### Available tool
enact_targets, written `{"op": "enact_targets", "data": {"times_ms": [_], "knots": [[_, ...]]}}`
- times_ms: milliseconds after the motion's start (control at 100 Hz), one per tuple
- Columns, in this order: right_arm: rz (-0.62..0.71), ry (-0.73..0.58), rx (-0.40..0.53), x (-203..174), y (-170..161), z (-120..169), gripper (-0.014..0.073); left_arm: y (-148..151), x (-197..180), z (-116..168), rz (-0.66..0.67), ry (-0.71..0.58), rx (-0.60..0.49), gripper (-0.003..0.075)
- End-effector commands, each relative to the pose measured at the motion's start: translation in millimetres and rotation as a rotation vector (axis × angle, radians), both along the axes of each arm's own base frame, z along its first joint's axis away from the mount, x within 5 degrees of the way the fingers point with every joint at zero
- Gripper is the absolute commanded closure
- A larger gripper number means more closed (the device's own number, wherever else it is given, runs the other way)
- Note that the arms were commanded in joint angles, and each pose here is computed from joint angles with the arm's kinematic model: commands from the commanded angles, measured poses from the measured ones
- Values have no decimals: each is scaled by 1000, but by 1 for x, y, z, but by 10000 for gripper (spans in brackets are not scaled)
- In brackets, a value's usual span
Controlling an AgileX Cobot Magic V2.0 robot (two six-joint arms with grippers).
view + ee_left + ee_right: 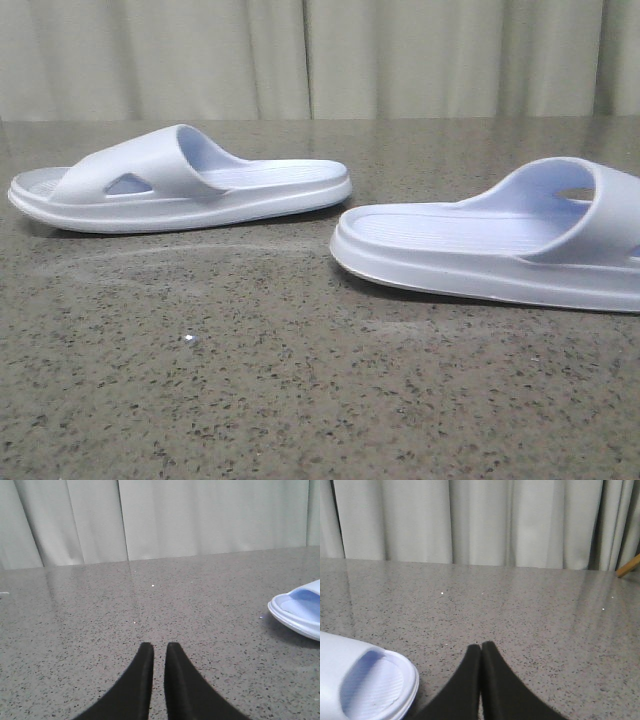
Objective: Insert blue slippers together front up
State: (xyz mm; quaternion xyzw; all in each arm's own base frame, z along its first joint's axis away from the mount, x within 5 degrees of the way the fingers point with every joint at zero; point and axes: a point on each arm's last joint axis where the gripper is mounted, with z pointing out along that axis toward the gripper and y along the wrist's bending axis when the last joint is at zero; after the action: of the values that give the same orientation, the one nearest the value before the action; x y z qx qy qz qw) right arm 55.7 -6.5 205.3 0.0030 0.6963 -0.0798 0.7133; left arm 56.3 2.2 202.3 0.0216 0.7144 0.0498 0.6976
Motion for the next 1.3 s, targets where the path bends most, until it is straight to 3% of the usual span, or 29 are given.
{"op": "enact_targets", "data": {"times_ms": [0, 680, 969, 1099, 1289], "knots": [[-5, -85, -22, -1, 0, 2, 673, 0, -2, 7, 1, -105, -7, 705], [-5, -85, -22, -1, 0, 2, 673, 0, -2, 7, 1, -105, -7, 705], [-5, -145, -21, -2, 0, 7, 673, 1, -5, 21, 6, -263, -6, 705], [-4, -175, 117, -2, -1, 8, 673, 3, -5, 21, 5, -279, -276, 705], [-2, -196, 362, -2, -3, 7, 673, 5, -5, 23, 11, -307, -341, 705]]}}
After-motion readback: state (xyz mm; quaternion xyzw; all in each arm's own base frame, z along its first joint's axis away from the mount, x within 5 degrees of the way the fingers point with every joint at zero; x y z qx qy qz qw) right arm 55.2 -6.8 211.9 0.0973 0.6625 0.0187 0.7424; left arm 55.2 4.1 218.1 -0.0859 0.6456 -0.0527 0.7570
